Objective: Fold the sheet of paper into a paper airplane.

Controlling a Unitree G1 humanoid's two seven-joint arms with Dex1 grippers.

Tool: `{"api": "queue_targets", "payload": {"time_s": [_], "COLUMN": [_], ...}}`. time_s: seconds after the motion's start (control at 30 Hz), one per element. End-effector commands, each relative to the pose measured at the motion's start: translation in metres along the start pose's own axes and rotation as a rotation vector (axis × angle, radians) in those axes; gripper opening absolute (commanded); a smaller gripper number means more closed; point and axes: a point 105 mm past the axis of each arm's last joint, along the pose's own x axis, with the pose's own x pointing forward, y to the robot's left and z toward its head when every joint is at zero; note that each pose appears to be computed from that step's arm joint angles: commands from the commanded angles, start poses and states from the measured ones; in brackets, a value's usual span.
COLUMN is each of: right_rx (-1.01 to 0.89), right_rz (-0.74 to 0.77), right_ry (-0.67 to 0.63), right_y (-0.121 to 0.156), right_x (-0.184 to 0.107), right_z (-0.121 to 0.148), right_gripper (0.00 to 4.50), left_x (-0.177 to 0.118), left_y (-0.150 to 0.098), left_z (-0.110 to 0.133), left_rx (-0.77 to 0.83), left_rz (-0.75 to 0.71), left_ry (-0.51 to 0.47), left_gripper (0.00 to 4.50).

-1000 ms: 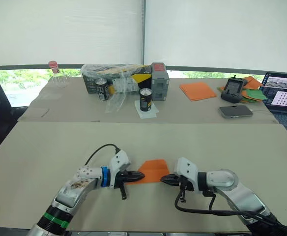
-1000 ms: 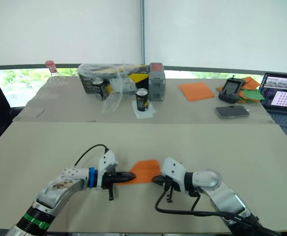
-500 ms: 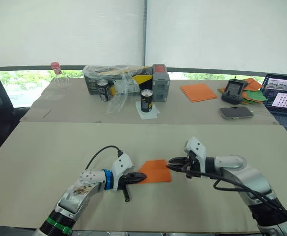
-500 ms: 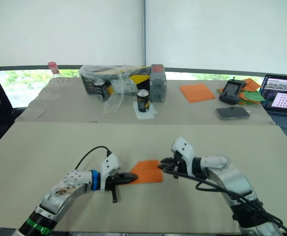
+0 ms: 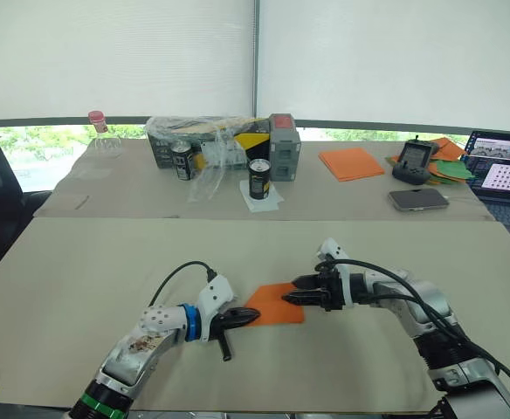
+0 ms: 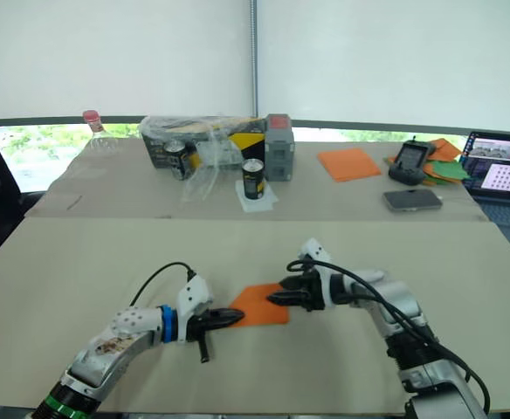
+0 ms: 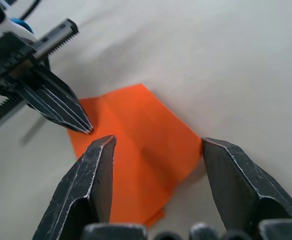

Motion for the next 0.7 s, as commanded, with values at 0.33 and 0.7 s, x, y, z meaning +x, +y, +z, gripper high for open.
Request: {"api": "queue_targets", "payload": {"time_s": [0.33, 0.7], "right_rx": [-0.115, -0.342], "right_rz": [-0.026, 0.058], "right_ry": [-0.045, -0.025], "right_y": [-0.003, 0.024], "right_x": [-0.015, -0.012], "right_z": [0.011, 0.0], "right_gripper": [0.73, 0.01], "left_x": [-0.004, -0.002], "left_y": [-0.006, -0.005], "left_z": [-0.023, -0.017], "left_rx": [-0.055, -0.02], "left_rz": [-0.021, -0.03], "left_ry": [0.073, 0.053], "left_gripper": [0.0, 0.0]}}
